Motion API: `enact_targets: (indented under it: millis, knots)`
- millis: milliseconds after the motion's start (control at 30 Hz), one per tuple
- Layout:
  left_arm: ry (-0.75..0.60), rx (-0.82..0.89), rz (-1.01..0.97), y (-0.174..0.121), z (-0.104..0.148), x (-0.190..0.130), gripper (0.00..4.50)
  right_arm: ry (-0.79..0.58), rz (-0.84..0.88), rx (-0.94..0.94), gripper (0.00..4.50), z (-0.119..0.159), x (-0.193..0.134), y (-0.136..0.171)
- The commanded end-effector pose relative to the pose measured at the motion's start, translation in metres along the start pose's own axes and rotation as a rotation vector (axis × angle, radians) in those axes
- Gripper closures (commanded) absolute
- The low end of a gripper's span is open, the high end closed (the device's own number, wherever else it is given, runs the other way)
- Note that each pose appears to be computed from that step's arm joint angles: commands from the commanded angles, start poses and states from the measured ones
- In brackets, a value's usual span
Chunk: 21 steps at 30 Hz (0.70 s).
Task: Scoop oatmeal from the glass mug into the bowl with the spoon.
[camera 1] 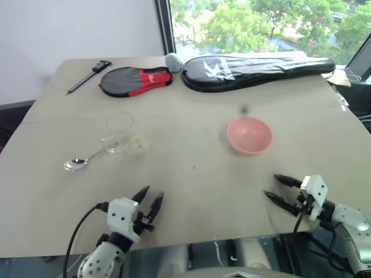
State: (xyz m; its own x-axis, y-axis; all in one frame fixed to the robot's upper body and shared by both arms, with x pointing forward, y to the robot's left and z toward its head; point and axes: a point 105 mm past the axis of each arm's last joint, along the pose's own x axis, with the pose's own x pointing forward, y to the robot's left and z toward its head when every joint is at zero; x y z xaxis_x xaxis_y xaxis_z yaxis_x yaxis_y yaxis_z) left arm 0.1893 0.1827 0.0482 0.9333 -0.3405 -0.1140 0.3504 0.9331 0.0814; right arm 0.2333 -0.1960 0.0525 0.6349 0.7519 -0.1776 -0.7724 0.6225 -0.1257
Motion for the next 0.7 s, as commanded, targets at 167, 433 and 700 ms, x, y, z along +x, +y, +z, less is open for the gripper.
enact_targets:
  millis: [167,433,700]
  knots:
    - [0.004,-0.053,-0.011,-0.0073,-0.0027,-0.0076,2.14,-0.040,-0.016,-0.008,1.23,0.0130,-0.0003,-0.0075]
    - [0.000,-0.046,-0.009,-0.0080,-0.0003,-0.0095,2.14,-0.048,-0.001,0.015,1.23,0.0141,0.0047,-0.0058]
    - [0.035,-0.070,-0.053,-0.0144,-0.0029,-0.0083,2.14,-0.049,0.015,0.048,1.23,0.0137,0.0075,-0.0031]
